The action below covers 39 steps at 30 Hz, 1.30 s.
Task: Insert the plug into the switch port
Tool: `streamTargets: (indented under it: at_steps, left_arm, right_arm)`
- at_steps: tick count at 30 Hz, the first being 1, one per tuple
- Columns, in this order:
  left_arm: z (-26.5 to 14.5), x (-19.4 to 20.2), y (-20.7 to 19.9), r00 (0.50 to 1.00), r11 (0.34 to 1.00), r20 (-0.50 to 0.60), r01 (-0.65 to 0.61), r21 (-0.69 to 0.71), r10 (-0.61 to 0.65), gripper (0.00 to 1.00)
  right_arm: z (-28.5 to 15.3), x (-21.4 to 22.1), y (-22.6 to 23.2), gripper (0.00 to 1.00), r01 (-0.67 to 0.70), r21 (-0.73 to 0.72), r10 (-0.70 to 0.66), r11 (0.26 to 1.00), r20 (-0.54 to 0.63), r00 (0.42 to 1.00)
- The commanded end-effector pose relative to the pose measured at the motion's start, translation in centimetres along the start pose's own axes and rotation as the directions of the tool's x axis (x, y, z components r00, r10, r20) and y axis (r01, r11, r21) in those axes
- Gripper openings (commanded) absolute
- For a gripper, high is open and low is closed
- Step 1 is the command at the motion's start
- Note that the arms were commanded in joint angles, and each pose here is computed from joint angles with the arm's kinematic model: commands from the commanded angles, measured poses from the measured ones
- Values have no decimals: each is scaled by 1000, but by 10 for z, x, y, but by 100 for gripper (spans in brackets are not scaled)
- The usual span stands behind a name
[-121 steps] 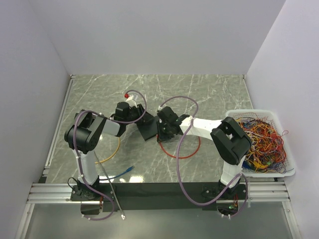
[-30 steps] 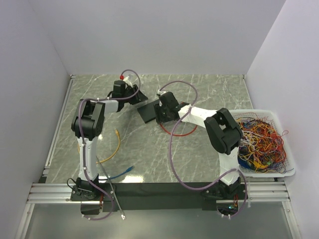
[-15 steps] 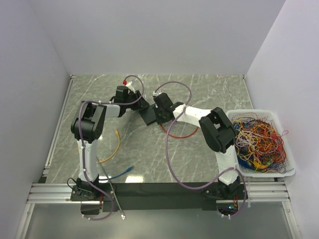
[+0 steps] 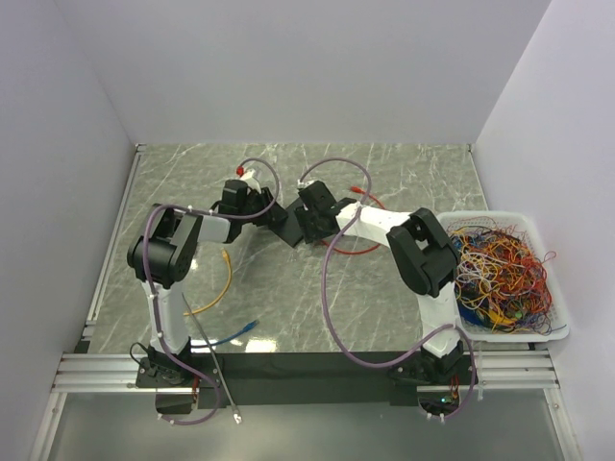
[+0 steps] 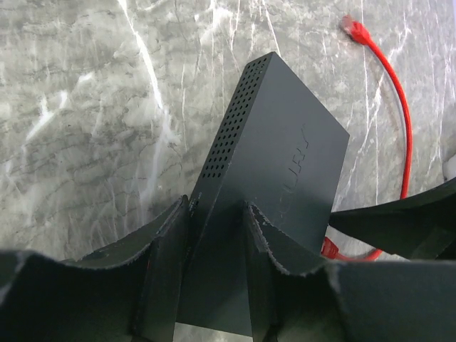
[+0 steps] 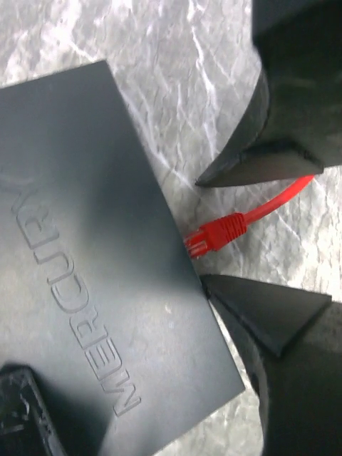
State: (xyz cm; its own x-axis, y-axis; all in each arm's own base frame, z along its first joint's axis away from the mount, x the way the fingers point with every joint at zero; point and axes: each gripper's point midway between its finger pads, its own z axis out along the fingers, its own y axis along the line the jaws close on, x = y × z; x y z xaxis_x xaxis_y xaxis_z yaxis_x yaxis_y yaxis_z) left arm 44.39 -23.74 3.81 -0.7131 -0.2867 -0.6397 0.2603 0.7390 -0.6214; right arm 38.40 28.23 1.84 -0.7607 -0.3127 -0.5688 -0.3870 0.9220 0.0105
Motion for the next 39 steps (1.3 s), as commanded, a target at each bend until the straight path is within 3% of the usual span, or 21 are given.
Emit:
streamTargets:
  at_steps: [1, 16, 22, 27, 39]
  left_arm:
    - [-5, 46, -26, 985, 998, -168, 45, 40, -37, 40]
    - [17, -16, -23, 995, 1000, -94, 20, 20, -18, 40]
    - [28, -28, -14, 996, 999, -91, 18, 36, -15, 40]
    - [34, -28, -16, 995, 997, -101, 5, 72, 2, 40]
    - [45, -8, -17, 987, 984, -147, -32, 173, 58, 41]
  right_arm:
    - [-3, -21, -2, 62, -40, 6, 39, 999, 97, 995]
    - [-39, -2, -9, 63, -59, 5, 58, 998, 78, 995]
    - [-32, 11, -13, 46, -61, 24, 59, 998, 60, 996]
    - [-20, 14, -20, 45, -53, 66, 50, 996, 40, 998]
    - [-9, 6, -18, 18, -32, 69, 30, 997, 35, 999]
